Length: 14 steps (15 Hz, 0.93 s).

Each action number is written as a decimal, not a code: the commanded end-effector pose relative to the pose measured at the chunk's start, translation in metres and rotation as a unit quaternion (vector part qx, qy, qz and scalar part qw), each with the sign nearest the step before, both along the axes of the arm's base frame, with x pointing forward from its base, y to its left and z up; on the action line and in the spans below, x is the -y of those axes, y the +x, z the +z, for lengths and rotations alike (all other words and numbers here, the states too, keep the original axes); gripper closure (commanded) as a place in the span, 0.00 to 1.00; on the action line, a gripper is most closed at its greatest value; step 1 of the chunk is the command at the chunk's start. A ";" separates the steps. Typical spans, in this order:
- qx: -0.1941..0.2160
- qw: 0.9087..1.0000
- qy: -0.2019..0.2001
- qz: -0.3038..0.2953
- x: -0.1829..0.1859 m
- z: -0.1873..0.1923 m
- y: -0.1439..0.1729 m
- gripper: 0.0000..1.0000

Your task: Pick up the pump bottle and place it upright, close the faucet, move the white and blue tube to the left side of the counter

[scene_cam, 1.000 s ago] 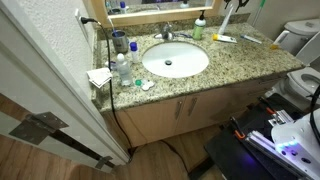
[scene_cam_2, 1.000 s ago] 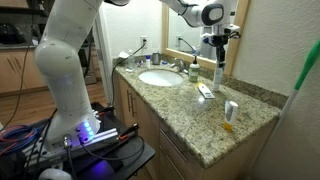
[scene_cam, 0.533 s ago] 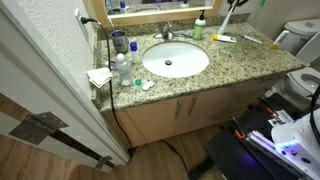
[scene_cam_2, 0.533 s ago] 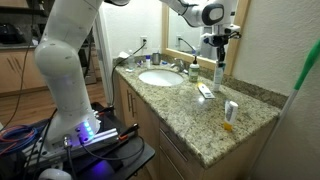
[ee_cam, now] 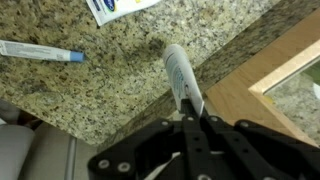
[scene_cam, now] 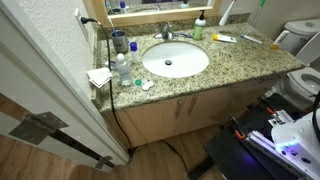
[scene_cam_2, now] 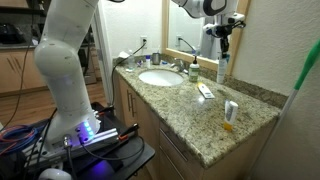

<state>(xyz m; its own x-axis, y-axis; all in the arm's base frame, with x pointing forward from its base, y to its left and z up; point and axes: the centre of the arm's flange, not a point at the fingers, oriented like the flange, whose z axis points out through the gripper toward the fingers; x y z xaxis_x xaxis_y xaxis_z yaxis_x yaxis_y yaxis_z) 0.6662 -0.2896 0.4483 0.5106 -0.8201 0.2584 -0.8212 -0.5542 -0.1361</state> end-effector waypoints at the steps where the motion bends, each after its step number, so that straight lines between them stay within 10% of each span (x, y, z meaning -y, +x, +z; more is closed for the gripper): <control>1: 0.042 0.997 0.024 0.059 -0.017 0.089 -0.031 0.99; 5: 0.074 0.982 0.057 0.161 -0.070 0.180 -0.074 0.99; 14: 0.048 0.970 0.021 0.237 -0.126 0.178 -0.061 0.99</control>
